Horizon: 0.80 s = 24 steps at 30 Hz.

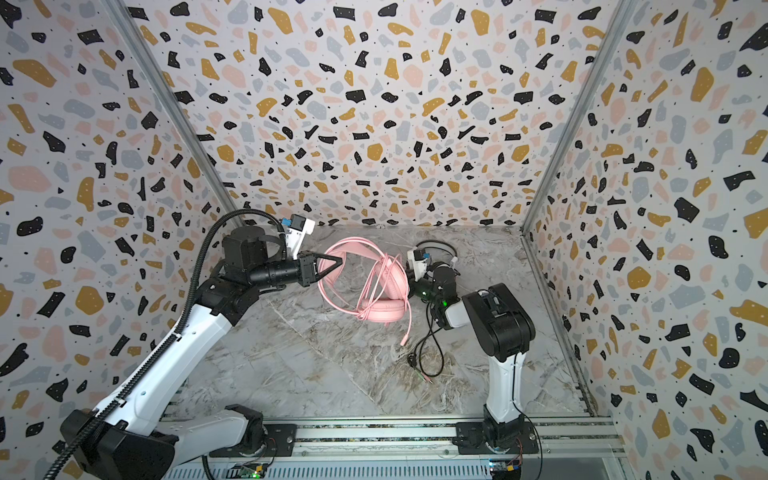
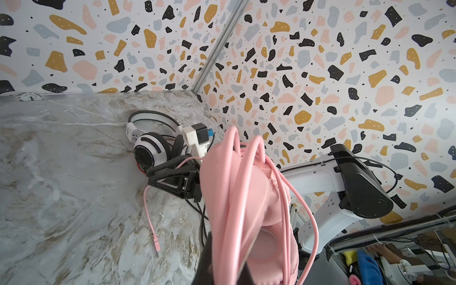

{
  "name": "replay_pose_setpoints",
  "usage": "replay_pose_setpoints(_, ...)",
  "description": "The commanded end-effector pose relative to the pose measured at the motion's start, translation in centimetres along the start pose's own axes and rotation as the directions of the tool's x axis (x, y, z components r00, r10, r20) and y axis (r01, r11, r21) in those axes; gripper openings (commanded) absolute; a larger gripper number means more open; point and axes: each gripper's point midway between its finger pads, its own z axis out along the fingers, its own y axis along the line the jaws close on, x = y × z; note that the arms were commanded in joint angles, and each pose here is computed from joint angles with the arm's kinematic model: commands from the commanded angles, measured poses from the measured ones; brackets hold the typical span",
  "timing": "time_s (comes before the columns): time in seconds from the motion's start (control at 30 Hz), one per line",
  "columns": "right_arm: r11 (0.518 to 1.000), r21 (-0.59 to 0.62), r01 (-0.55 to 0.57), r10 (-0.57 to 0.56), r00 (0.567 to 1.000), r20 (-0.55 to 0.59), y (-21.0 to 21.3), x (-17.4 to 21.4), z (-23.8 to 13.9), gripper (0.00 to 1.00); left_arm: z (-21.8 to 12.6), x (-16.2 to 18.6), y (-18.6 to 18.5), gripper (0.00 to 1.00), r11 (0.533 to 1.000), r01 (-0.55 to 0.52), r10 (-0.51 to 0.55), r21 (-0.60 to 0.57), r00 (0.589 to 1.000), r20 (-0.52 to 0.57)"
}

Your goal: Wrap the headphones

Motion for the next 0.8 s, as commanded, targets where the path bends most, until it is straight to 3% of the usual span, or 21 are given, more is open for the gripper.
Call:
replay_pose_setpoints(0.0,0.996,-0.033,0.084,-0.081,0.992,0.092,1.5,-5.7,-0.8,0.04,-1.2,-1.9,-2.6,0.0,0.994,-0.074,0.069,0.074,0.994,0.08)
replay_pose_setpoints(0.13,0.986,0.049,0.158,-0.162,0.983,0.083,1.7,-8.4,-1.8,0.01,-1.0,-1.4,-2.5,0.0,0.994,-0.072,0.067,0.083,0.996,0.061)
replay_pose_setpoints(0.33,0.928,0.208,0.309,-0.323,0.946,0.033,2.0,-15.5,-2.2,0.0,-0.7,0.2,-1.7,0.0,0.995,-0.057,0.056,0.082,0.998,0.018)
replay_pose_setpoints(0.57,0.875,0.251,0.413,-0.436,0.899,0.041,6.1,-23.4,-2.7,0.0,-0.2,1.5,-0.9,0.0,0.996,-0.037,0.038,0.081,0.999,-0.008)
replay_pose_setpoints(0.77,0.836,0.256,0.485,-0.51,0.859,0.038,10.9,-25.5,-2.4,0.0,0.7,2.5,-0.7,0.0,0.996,-0.031,0.033,0.083,0.999,-0.029)
